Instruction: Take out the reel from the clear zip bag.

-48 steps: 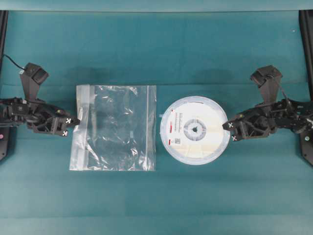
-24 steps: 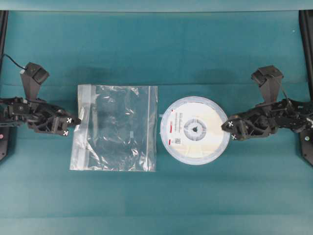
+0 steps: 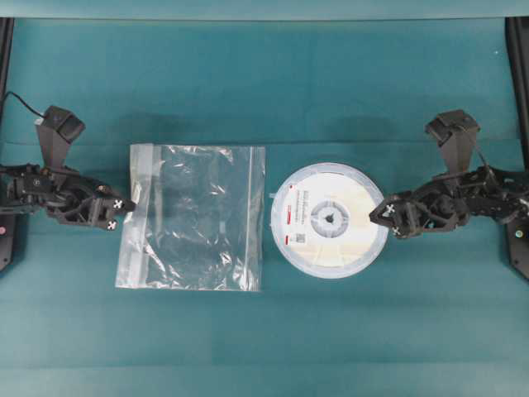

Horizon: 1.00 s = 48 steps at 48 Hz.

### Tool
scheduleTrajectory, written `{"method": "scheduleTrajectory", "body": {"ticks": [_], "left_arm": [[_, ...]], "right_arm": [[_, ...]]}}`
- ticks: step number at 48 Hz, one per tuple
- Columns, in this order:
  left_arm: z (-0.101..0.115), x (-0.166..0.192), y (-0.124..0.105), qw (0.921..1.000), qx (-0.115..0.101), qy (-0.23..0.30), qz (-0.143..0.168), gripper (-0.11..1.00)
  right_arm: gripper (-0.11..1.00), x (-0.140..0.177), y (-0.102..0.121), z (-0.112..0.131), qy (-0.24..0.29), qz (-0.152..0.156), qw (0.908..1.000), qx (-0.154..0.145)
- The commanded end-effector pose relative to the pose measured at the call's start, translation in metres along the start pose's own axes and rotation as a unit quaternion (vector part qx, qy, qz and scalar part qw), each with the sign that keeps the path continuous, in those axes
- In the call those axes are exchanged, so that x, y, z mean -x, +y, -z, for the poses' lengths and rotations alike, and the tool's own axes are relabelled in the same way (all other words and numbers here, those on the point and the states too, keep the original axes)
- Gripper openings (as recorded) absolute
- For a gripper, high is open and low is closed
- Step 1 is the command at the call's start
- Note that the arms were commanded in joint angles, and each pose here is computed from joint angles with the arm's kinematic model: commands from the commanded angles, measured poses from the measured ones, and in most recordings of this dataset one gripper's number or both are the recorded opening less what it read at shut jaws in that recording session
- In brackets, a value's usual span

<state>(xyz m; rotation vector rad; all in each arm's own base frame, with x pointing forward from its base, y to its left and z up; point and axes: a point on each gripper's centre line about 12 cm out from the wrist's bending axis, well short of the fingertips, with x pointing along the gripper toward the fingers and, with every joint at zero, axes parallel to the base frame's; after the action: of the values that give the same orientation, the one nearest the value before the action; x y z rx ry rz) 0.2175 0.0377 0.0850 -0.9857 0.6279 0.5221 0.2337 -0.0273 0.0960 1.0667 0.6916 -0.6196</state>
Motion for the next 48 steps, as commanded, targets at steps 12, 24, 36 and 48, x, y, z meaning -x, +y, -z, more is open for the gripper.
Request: {"method": "scheduleTrajectory", "body": {"ticks": [12, 24, 36, 48], "left_arm": [[-0.004, 0.0, -0.006, 0.9999, -0.002, -0.006, 0.01, 0.33], [-0.004, 0.0, -0.007, 0.9999, -0.003, -0.007, 0.011, 0.93], [-0.006, 0.004, -0.01, 0.9997, -0.003, -0.013, 0.021, 0.87], [-0.01, 0.019, -0.016, 0.9998, -0.009, -0.01, 0.016, 0.87]], "right_arm": [[0.9, 0.004, 0.006, -0.004, -0.009, -0.014, 0.9998, -0.005], [0.9, 0.004, 0.006, -0.004, -0.009, -0.015, 0.9998, -0.005], [0.9, 0.008, 0.006, -0.004, -0.009, -0.02, 0.9997, -0.003], [0.9, 0.018, 0.005, -0.005, -0.018, -0.035, 0.9992, -0.006]]}}
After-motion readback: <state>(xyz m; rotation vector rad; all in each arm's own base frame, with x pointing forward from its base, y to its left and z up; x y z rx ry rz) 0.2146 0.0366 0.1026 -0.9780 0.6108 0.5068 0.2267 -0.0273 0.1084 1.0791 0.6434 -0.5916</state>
